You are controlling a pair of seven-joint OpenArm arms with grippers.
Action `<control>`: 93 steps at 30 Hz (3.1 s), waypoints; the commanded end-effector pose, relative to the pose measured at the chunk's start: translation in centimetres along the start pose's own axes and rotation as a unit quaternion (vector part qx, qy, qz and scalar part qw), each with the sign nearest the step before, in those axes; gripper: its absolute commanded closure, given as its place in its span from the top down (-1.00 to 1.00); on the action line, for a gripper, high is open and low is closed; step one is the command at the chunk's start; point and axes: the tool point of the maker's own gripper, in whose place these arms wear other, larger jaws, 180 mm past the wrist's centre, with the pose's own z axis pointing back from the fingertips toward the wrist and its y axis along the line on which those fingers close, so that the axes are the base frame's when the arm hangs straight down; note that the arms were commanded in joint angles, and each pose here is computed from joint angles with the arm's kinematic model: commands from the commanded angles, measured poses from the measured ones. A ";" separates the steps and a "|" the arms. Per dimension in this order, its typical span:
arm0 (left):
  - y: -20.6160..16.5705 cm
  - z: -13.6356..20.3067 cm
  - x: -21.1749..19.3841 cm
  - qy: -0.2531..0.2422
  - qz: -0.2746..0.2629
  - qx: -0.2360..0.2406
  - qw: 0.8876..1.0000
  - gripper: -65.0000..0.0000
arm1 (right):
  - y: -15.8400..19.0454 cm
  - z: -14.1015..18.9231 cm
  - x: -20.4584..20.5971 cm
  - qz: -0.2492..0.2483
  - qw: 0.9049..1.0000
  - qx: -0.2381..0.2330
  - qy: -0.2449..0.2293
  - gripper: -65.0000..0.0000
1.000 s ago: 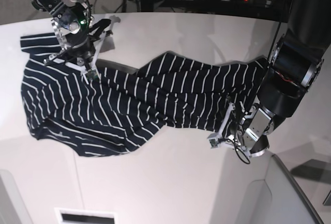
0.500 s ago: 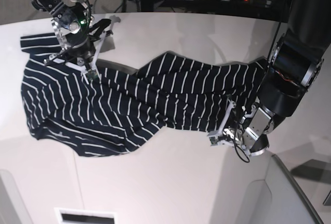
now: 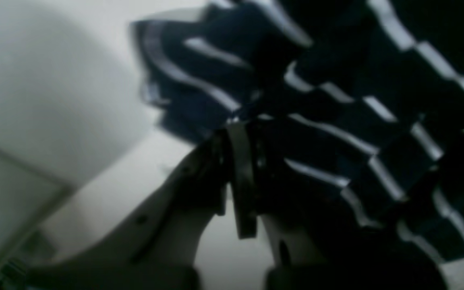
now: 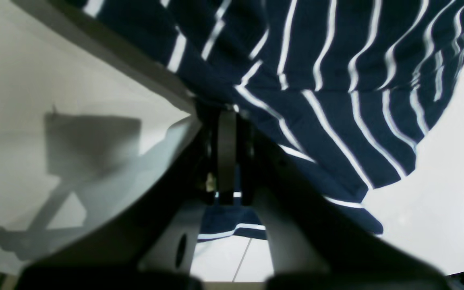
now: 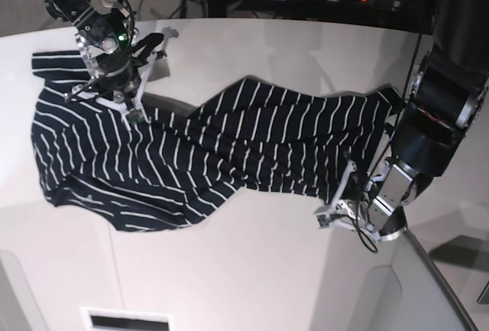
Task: Layout the t-shirt on the table in an organized manner, then fold the t-shirt properly
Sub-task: 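Lift the shirt with both grippers and pull it taut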
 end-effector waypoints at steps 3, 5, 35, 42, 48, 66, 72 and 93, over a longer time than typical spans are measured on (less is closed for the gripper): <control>5.0 3.7 0.9 -0.016 0.010 0.068 0.997 -1.00 | -1.5 0.0 2.2 -0.002 0.999 -0.019 -0.028 -1.00; 6.5 5.5 1.1 -0.035 0.031 0.096 0.994 -1.00 | -2.0 0.0 3.1 -0.004 0.999 -0.023 -0.038 -1.00; -9.7 11.9 -6.0 0.016 -0.058 0.211 0.976 -1.00 | -6.6 4.2 0.4 -0.049 0.998 -0.031 -0.029 -1.00; -16.2 10.2 -7.6 0.039 -0.066 0.150 0.986 -1.00 | -5.8 4.3 -1.4 -0.046 0.999 -0.023 -0.009 -1.00; -15.4 11.1 -7.2 0.036 -0.070 0.170 0.982 -1.00 | -6.2 4.3 -1.2 -0.042 0.999 -0.027 -0.012 -1.00; -8.9 14.5 -12.3 0.108 -0.016 0.264 0.958 -1.00 | -5.4 4.2 -1.8 -0.043 0.999 -0.020 -0.018 -1.00; -10.4 13.9 -12.7 0.113 -0.018 0.246 0.963 -1.00 | 2.1 3.7 -3.2 -0.021 0.998 0.057 0.010 -1.00; -11.1 13.6 -13.3 0.118 -0.017 0.235 0.965 -1.00 | -15.0 1.3 -1.3 -0.317 0.945 0.022 -0.072 0.58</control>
